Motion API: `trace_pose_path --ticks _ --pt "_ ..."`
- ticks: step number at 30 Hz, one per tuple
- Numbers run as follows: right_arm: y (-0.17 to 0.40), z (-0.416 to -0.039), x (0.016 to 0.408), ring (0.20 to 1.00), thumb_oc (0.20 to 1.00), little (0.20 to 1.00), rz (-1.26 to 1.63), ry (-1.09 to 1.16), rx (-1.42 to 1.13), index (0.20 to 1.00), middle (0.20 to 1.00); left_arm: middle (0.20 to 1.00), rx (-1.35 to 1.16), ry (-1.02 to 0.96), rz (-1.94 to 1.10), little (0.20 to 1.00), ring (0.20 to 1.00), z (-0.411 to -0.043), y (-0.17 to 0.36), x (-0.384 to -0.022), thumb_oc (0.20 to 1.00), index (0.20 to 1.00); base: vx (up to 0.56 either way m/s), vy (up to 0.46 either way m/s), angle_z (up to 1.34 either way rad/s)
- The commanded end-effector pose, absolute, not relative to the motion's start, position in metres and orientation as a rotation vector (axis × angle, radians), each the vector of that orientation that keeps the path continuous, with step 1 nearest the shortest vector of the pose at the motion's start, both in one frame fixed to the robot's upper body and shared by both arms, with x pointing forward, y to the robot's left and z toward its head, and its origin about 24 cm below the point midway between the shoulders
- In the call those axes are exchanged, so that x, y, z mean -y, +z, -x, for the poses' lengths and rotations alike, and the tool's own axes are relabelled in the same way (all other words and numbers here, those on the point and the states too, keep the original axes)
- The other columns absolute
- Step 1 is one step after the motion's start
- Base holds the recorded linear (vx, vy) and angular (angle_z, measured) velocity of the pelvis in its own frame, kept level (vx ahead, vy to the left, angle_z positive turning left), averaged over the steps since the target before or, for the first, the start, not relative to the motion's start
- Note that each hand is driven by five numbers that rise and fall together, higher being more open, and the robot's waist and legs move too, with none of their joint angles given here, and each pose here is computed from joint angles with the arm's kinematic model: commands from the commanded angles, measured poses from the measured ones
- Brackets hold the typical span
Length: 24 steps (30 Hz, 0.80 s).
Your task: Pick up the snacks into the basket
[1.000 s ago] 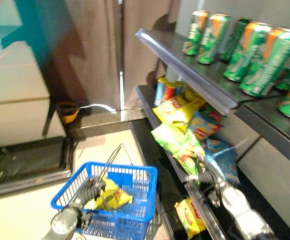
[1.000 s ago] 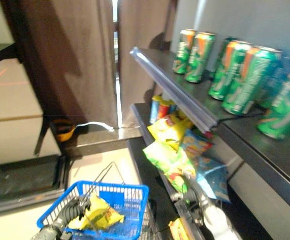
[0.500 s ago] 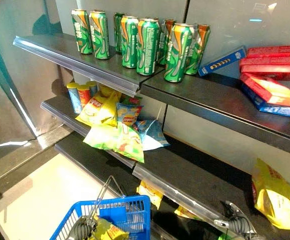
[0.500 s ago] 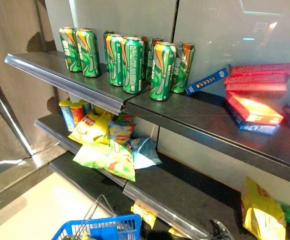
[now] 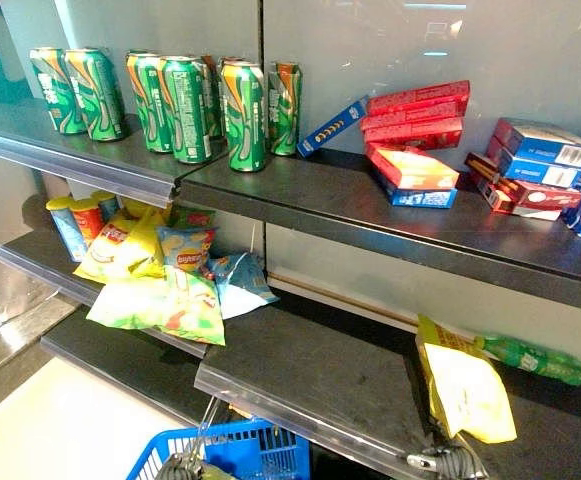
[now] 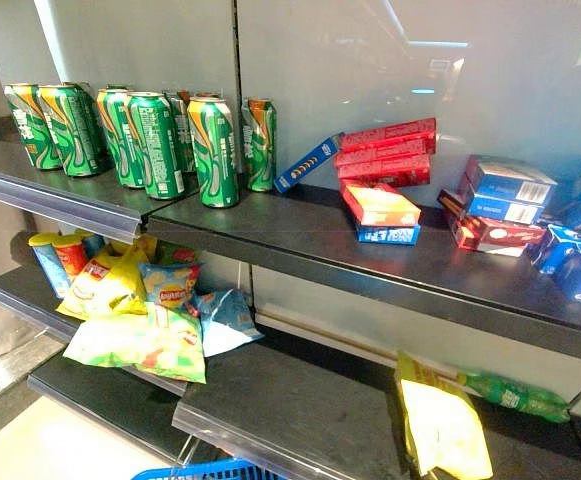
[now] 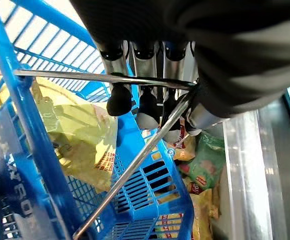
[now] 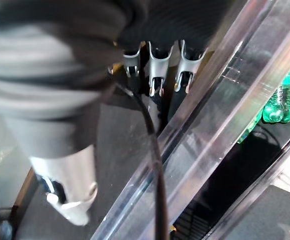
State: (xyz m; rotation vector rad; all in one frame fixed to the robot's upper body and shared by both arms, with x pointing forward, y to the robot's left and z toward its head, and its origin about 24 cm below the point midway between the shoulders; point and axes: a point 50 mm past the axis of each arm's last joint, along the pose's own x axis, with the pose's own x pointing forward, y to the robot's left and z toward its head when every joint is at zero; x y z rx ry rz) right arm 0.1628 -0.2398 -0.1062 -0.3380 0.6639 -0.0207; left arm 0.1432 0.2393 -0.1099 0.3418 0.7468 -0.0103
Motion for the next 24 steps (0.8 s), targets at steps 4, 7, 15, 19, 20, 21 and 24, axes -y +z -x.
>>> trace_pose_path --ticks 4,7,15,19,20,21,24 --pt "-0.007 -0.192 0.291 1.000 1.000 1.000 0.493 -0.080 -0.257 1.000 1.000 0.200 -0.384 0.058 -0.322 0.200 0.200 -0.188 -0.059 -0.244 0.200 0.200 -0.03 0.020 -0.39" --pt "0.045 -0.208 0.302 1.000 1.000 1.000 0.461 -0.176 -0.014 1.000 1.000 0.200 -0.390 0.051 -0.323 0.200 0.200 -0.184 -0.061 -0.244 0.200 0.200 0.08 0.111 -1.11" --pt "0.124 -0.215 0.312 1.000 1.000 1.000 0.441 -0.313 0.353 1.000 1.000 0.200 -0.379 0.047 -0.337 0.200 0.200 -0.178 -0.053 -0.256 0.200 0.200 0.06 0.108 -0.01" --pt "0.130 -0.209 0.306 1.000 1.000 1.000 0.402 -0.305 0.400 1.000 1.000 0.200 -0.389 0.048 -0.326 0.200 0.200 -0.175 -0.055 -0.255 0.200 0.200 0.00 0.095 -0.05" --pt "0.128 -0.205 0.305 1.000 1.000 1.000 0.390 -0.311 0.397 1.000 1.000 0.200 -0.390 0.048 -0.325 0.200 0.200 -0.175 -0.055 -0.254 0.200 0.200 -0.03 0.100 -0.11" --pt "0.128 -0.205 0.305 1.000 1.000 1.000 0.390 -0.311 0.397 1.000 1.000 0.200 -0.390 0.047 -0.325 0.200 0.200 -0.175 -0.055 -0.254 0.200 0.200 -0.05 0.114 -0.19" --pt "0.109 -0.198 0.306 1.000 1.000 1.000 0.369 -0.337 0.326 1.000 1.000 0.200 -0.399 0.050 -0.326 0.200 0.200 -0.173 -0.058 -0.253 0.200 0.200 -0.06 0.104 -0.27"
